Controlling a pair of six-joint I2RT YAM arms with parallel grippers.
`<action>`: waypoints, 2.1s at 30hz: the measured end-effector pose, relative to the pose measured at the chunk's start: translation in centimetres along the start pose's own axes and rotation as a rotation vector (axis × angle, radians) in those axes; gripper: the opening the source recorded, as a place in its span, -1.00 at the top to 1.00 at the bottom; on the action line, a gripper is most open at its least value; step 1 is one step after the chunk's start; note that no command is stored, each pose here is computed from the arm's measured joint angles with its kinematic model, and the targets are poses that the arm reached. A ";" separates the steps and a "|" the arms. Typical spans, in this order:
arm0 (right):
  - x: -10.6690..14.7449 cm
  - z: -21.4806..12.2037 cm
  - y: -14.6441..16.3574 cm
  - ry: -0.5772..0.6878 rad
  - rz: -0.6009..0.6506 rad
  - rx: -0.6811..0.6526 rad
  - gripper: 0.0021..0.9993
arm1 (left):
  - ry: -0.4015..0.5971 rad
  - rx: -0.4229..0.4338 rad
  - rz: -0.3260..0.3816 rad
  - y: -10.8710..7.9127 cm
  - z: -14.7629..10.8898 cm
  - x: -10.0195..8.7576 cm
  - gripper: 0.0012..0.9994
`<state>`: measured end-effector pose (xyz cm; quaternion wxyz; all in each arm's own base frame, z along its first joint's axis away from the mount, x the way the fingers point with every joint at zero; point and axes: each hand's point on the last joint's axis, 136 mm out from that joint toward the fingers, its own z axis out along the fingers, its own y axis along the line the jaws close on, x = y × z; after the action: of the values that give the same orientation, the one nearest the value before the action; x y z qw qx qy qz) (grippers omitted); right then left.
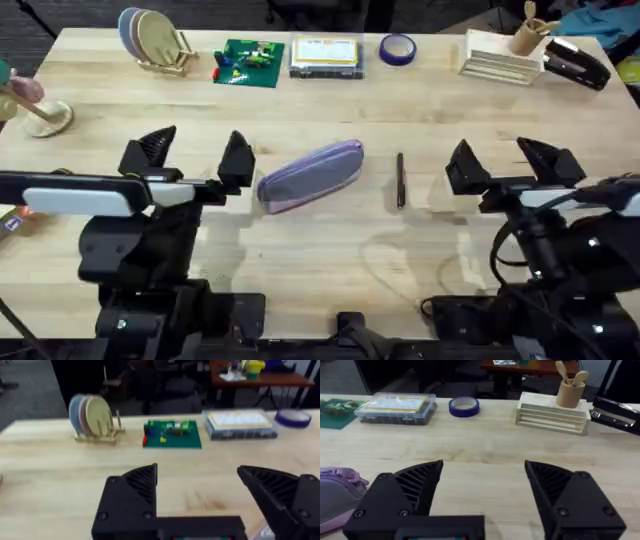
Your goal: Unzip the bag, pick up the pens from the table one at a time and place them inside, then zip the bag closed.
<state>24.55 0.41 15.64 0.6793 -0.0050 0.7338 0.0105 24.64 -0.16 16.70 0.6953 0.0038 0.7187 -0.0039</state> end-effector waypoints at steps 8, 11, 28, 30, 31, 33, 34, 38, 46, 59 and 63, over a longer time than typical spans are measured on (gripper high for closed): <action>-1.0 -1.2 -0.1 0.130 -0.035 0.006 -1.00 | 0.145 0.038 -0.004 -0.7 -1.8 -1.2 -0.99; -3.7 -2.1 -0.1 0.169 -0.061 0.003 -1.00 | 0.153 0.052 -0.002 -0.9 -2.3 -3.9 -0.99; -14.1 0.1 0.0 0.310 -0.112 -0.009 -1.00 | 0.596 0.232 0.042 -3.5 -0.7 -8.6 -0.99; -13.9 0.6 0.0 0.331 -0.113 -0.010 -1.00 | 0.616 0.256 0.079 -3.6 -0.3 -8.7 -0.99; -13.7 0.8 0.0 0.339 -0.113 -0.011 -1.00 | 0.622 0.266 0.095 -3.7 -0.2 -8.7 -0.99; -13.3 1.1 0.0 0.357 -0.113 -0.012 -1.00 | 0.644 0.297 0.135 -3.9 0.0 -8.2 -0.99; -13.2 1.2 -0.1 0.362 -0.113 -0.012 -1.00 | 0.661 0.313 0.158 -4.0 -0.2 -7.7 -0.99; -13.1 1.3 -0.1 0.368 -0.113 -0.012 -1.00 | 0.720 0.399 0.264 -4.4 -1.1 -6.2 -0.99; -13.1 1.3 -0.1 0.368 -0.113 -0.012 -1.00 | 0.757 0.667 0.527 -6.0 -4.4 -4.0 -0.99; -13.1 1.3 -0.1 0.368 -0.113 -0.012 -1.00 | 0.659 0.822 0.715 -7.0 -5.0 -4.1 -0.99; -13.1 1.3 -0.1 0.368 -0.113 -0.012 -1.00 | 0.639 0.849 0.714 -7.5 -5.1 -4.3 -0.99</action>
<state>26.86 0.29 28.57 0.5331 -0.0523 0.8441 -0.0243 19.56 -7.56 21.16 0.3433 0.5191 0.7808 -0.0549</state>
